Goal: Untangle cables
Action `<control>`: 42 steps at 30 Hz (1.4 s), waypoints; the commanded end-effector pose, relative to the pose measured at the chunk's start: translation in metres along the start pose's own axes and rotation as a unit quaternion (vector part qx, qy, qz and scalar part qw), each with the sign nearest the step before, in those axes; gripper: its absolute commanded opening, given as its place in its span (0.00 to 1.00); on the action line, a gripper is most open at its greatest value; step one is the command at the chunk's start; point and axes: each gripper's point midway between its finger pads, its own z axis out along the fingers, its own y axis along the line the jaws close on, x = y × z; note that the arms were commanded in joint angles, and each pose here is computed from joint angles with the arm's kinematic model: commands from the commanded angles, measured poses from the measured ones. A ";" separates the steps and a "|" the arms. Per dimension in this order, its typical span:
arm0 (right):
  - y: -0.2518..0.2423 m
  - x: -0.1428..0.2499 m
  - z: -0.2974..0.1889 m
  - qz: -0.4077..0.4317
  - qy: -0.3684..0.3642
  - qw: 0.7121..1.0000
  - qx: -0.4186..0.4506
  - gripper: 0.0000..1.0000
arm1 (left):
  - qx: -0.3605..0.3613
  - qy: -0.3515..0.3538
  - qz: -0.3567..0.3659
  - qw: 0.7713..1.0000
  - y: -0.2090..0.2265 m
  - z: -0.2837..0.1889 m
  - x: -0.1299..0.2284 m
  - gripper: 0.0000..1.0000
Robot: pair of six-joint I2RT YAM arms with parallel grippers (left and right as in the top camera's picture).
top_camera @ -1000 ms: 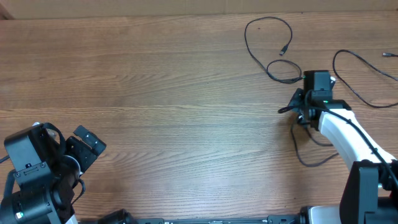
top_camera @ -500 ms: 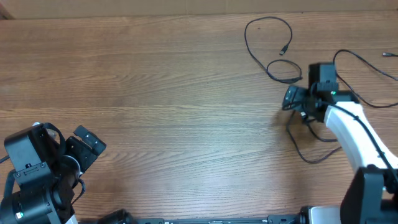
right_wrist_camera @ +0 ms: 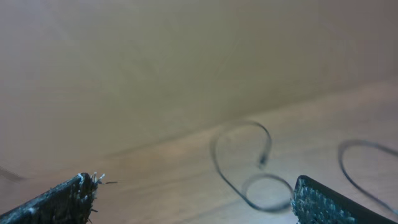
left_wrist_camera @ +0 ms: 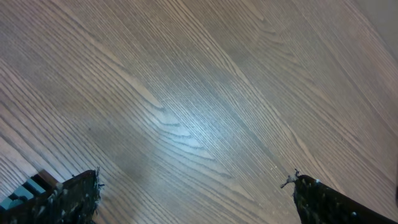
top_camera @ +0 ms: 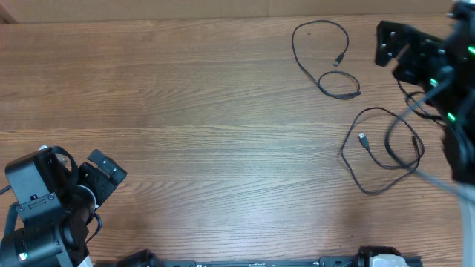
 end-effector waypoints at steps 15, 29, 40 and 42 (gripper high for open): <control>0.015 0.034 -0.123 -0.002 0.001 0.999 -0.035 1.00 | -0.004 -0.010 0.006 1.000 0.001 -0.003 -0.004 1.00; -0.016 0.135 -0.189 0.016 0.144 0.989 0.023 1.00 | -0.004 -0.010 0.006 1.000 0.001 -0.003 -0.004 1.00; -0.016 0.136 -0.189 0.016 0.145 0.989 0.023 1.00 | -0.004 -0.010 0.006 1.000 0.001 -0.003 -0.004 0.99; -0.016 0.136 -0.189 0.016 0.145 0.989 0.023 1.00 | -0.004 -0.010 0.006 1.000 0.001 -0.003 -0.004 0.99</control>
